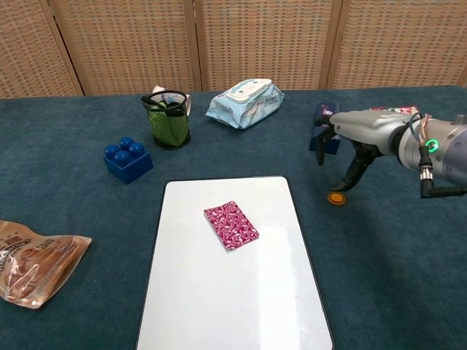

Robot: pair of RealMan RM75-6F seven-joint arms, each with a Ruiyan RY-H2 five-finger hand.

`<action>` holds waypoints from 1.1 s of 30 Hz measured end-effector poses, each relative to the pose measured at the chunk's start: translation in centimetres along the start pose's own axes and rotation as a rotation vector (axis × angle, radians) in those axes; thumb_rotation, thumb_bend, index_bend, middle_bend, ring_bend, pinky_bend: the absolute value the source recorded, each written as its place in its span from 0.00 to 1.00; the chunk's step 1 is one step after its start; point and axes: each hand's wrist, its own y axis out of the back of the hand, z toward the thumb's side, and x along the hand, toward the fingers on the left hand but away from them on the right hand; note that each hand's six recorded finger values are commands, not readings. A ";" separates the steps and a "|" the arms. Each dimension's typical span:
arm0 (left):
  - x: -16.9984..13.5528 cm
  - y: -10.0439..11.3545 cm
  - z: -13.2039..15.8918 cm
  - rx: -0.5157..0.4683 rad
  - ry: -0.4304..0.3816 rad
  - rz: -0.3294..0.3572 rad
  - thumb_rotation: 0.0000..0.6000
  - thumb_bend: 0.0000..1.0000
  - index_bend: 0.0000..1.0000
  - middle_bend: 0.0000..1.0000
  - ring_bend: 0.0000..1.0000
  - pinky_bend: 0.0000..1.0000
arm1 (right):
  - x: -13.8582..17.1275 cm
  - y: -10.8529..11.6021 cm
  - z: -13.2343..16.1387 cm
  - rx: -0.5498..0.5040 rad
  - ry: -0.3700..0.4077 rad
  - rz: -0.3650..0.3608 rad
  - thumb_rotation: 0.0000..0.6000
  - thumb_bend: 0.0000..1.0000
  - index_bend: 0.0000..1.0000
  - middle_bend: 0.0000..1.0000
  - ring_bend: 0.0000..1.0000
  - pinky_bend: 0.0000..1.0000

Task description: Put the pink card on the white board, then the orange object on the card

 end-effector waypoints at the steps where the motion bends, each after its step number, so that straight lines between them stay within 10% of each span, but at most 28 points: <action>1: 0.0 0.0 0.0 0.000 0.000 0.000 1.00 0.00 0.00 0.00 0.00 0.00 | -0.1 -0.4 -0.1 0.003 0.000 0.005 1.00 0.26 0.40 0.00 0.00 0.00; 33: 0.1 -0.1 0.0 -0.003 0.001 -0.007 1.00 0.00 0.00 0.00 0.00 0.00 | -1.4 -3.6 -1.8 0.058 -0.040 0.057 1.00 0.26 0.40 0.00 0.00 0.00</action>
